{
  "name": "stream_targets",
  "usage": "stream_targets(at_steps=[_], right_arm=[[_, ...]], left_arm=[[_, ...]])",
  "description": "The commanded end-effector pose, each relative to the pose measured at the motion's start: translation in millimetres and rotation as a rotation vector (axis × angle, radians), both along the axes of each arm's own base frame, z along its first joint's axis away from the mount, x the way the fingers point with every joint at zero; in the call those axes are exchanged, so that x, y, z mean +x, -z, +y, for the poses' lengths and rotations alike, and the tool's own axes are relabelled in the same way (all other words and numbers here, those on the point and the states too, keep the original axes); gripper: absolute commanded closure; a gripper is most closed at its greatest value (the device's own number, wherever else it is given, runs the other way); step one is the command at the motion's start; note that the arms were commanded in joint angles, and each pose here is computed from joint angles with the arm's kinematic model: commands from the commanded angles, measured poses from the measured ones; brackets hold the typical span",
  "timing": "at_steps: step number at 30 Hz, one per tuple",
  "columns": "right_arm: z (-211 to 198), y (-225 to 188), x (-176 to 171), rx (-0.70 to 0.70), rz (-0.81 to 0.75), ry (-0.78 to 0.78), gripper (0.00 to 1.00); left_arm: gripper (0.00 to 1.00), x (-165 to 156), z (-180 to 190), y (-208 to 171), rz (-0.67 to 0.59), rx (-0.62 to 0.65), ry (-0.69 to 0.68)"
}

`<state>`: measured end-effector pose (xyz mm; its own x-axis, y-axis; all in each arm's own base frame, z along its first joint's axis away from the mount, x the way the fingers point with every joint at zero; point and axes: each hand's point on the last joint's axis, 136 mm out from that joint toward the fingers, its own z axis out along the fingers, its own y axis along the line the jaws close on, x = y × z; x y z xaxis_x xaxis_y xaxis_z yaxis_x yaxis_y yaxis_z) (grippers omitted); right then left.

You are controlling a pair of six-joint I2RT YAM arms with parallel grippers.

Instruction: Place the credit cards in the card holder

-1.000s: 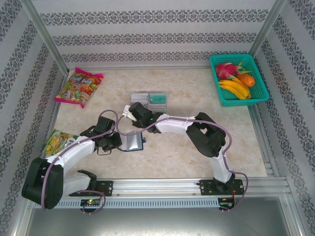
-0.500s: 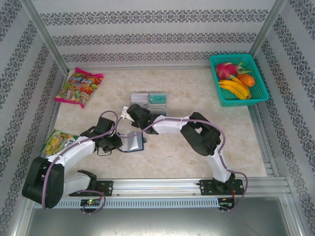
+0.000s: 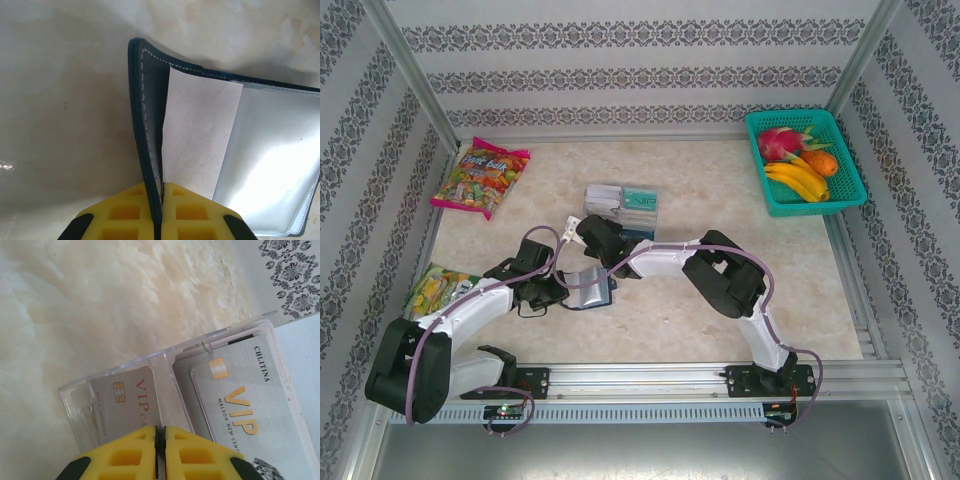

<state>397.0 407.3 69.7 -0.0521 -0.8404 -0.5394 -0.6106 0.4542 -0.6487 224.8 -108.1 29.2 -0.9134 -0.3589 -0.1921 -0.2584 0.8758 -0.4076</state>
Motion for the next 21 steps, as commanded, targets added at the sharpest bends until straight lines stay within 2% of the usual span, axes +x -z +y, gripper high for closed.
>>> stream_targets(at_steps=[1,7,13,21], right_arm=[[-4,16,-7,-0.027,0.043,-0.007,0.93],[-6,17,-10,-0.001,0.090,-0.015,1.00],[-5,0,-16,0.072,0.148,-0.039,1.00],[-11,-16,-15,0.172,0.302,-0.046,1.00]], left_arm=[[1.00,-5,1,6,0.022,-0.002,0.004],[1.00,-6,2,7,0.023,0.003,0.005],[1.00,-6,2,8,0.024,0.003,0.005],[1.00,-6,1,10,0.026,0.000,0.004]])
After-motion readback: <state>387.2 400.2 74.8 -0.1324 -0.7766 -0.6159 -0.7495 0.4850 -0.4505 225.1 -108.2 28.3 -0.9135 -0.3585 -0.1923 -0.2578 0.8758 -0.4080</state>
